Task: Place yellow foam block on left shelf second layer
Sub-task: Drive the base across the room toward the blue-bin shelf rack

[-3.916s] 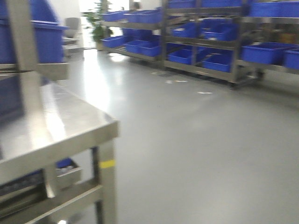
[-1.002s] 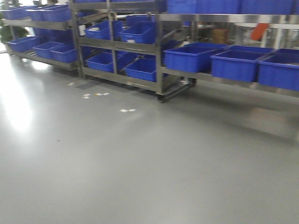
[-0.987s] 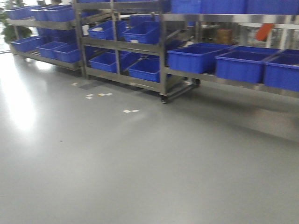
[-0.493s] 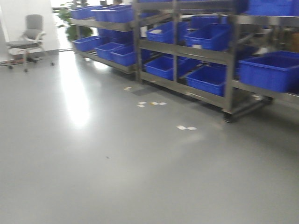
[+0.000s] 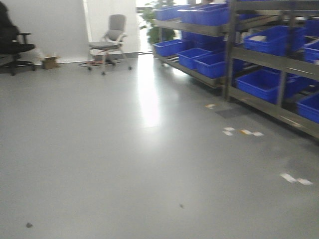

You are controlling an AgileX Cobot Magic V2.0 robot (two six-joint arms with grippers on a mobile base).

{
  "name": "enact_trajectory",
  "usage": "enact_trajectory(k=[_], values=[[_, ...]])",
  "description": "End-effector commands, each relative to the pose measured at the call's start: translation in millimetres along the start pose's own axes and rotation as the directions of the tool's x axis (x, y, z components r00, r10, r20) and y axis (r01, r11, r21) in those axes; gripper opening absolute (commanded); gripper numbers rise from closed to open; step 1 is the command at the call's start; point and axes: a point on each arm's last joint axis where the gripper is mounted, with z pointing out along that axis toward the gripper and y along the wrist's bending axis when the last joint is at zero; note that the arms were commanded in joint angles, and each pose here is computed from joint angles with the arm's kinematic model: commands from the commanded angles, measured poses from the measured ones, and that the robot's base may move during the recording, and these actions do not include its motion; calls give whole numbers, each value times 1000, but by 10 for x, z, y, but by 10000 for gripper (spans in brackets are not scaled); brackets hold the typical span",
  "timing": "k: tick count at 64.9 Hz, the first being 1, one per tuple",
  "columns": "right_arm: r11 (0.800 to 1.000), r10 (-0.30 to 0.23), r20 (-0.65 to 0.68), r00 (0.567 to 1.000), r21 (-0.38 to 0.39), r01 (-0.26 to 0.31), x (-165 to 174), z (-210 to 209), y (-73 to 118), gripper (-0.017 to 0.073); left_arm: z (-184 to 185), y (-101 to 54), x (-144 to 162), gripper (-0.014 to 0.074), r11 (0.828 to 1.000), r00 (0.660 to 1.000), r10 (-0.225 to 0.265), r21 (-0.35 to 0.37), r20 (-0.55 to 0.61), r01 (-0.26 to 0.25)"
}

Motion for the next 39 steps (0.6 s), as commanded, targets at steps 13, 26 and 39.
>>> enact_trajectory(k=[13, 26, 39], values=[[1000, -25, 95, 995, -6, 25, -153, -12, 14, 183, 15, -10, 19, 137, 1000, 999, -7, 17, 46, 6], [1000, -25, 95, 995, -6, 25, -153, -12, 14, 183, 15, -11, 14, 137, 1000, 999, -7, 18, 52, 6], [1000, -25, 95, 995, -6, 25, -153, -12, 14, 183, 15, -11, 14, 137, 1000, 999, -7, 18, 52, 6]])
